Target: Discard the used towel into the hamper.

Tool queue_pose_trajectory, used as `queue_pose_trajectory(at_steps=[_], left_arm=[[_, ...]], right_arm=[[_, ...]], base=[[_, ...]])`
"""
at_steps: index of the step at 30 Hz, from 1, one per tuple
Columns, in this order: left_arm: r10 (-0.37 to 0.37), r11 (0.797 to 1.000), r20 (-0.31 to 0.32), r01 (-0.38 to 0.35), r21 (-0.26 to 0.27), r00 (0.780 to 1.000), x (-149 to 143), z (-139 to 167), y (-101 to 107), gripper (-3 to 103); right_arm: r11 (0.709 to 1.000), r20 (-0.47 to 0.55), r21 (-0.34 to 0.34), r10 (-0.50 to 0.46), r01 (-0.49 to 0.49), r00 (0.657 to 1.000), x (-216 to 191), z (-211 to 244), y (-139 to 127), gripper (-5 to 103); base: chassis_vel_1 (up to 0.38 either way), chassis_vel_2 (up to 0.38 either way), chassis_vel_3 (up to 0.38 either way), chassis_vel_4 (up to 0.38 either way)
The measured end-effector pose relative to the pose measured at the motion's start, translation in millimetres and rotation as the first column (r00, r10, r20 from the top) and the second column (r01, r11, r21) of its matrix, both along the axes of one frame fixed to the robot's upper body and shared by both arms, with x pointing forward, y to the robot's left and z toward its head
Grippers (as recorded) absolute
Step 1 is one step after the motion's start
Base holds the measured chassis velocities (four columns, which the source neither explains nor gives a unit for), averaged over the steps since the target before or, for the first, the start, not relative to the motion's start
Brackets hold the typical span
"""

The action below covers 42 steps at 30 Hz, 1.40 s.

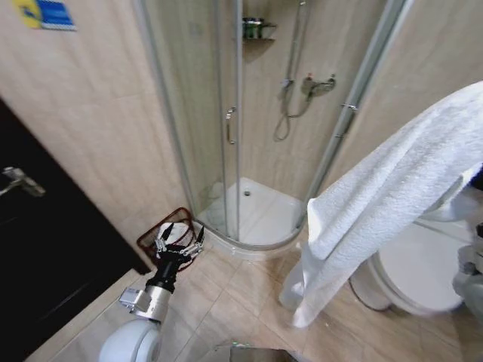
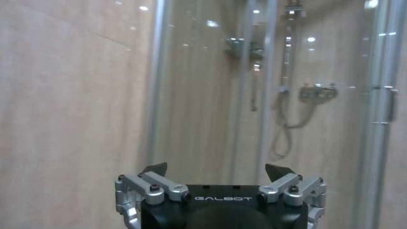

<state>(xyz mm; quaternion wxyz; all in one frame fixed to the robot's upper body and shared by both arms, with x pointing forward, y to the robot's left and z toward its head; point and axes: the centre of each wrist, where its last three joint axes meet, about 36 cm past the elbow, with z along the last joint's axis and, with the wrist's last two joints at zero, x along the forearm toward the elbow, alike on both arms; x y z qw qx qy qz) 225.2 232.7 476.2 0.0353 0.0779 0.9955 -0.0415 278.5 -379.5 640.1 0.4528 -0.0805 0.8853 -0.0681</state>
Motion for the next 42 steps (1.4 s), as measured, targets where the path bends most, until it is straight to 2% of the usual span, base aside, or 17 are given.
queue_pose_trajectory(at_steps=[25,42], left_arm=[[0.0,1.0,0.0,0.0,0.0,1.0,0.0,0.0,0.0,100],[0.0,1.0,0.0,0.0,0.0,1.0,0.0,0.0,0.0,100]], right_arm=[[1.0,0.006,-0.005,0.002,-0.002,1.0,0.5,-0.1,-0.8,5],[1.0,-0.004,-0.02,0.01,-0.01,1.0,3.9,-1.5,0.2,5]], base=[[0.119,0.116,0.121,0.123],[0.045,0.038,-0.018,-0.018]])
